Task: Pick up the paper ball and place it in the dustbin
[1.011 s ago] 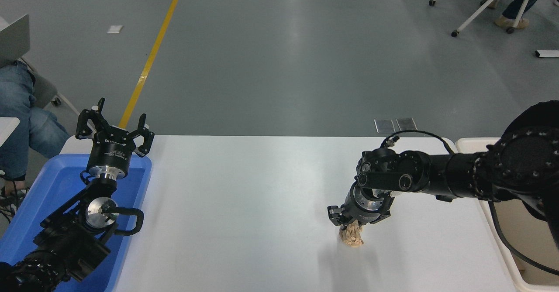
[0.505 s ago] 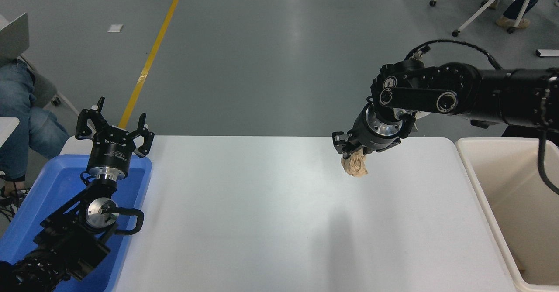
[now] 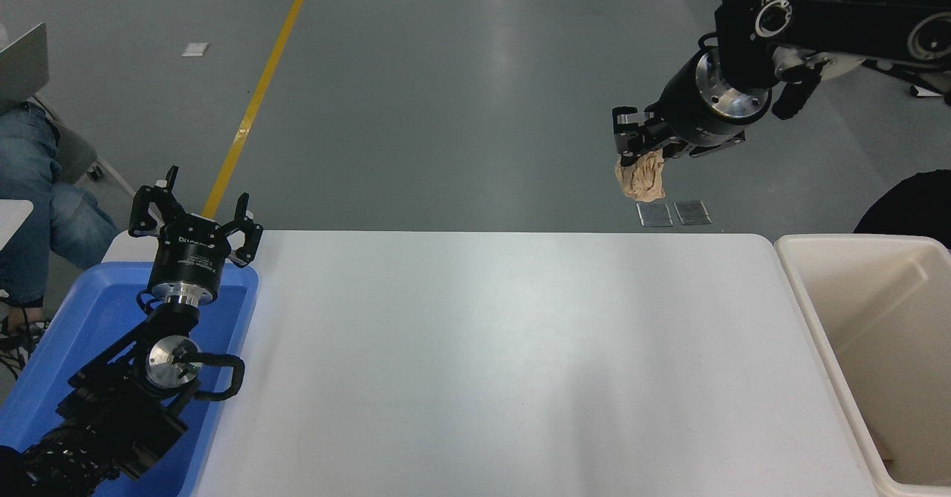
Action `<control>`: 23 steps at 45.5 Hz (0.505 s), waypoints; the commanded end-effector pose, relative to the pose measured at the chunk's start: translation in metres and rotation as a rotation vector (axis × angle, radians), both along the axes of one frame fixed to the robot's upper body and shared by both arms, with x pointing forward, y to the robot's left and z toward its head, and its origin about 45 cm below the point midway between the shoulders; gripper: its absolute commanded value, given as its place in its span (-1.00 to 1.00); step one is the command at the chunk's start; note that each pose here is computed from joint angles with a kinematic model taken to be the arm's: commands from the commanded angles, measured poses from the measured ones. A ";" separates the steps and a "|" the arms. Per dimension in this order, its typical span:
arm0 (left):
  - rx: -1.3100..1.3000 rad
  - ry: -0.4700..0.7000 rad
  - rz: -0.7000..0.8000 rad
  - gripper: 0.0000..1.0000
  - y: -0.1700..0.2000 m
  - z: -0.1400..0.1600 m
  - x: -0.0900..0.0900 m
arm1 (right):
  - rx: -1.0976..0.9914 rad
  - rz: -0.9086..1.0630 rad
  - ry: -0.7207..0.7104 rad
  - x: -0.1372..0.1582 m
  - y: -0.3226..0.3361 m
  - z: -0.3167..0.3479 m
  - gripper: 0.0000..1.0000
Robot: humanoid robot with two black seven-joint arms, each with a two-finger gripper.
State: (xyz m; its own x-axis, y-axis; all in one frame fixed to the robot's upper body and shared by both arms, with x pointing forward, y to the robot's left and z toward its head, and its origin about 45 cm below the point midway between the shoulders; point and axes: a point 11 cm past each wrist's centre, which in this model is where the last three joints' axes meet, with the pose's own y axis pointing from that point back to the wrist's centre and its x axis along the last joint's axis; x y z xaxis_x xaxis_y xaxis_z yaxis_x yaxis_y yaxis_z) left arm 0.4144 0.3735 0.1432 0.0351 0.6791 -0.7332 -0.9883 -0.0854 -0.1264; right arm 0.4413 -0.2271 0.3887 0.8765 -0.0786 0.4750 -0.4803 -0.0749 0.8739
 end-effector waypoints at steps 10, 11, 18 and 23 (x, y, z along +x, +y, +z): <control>-0.001 -0.001 0.001 0.98 0.000 0.000 0.000 | 0.032 -0.352 -0.119 0.027 -0.121 -0.011 -1.00; -0.001 -0.001 0.001 0.98 0.000 0.000 0.000 | 0.033 -0.385 -0.138 0.030 -0.130 -0.013 -1.00; 0.000 0.000 0.000 0.98 0.000 0.000 0.000 | 0.018 -0.638 -0.294 0.040 -0.197 -0.042 -1.00; -0.001 -0.001 0.001 0.98 0.000 0.000 0.000 | 0.006 -0.778 -0.366 0.035 -0.232 -0.068 -1.00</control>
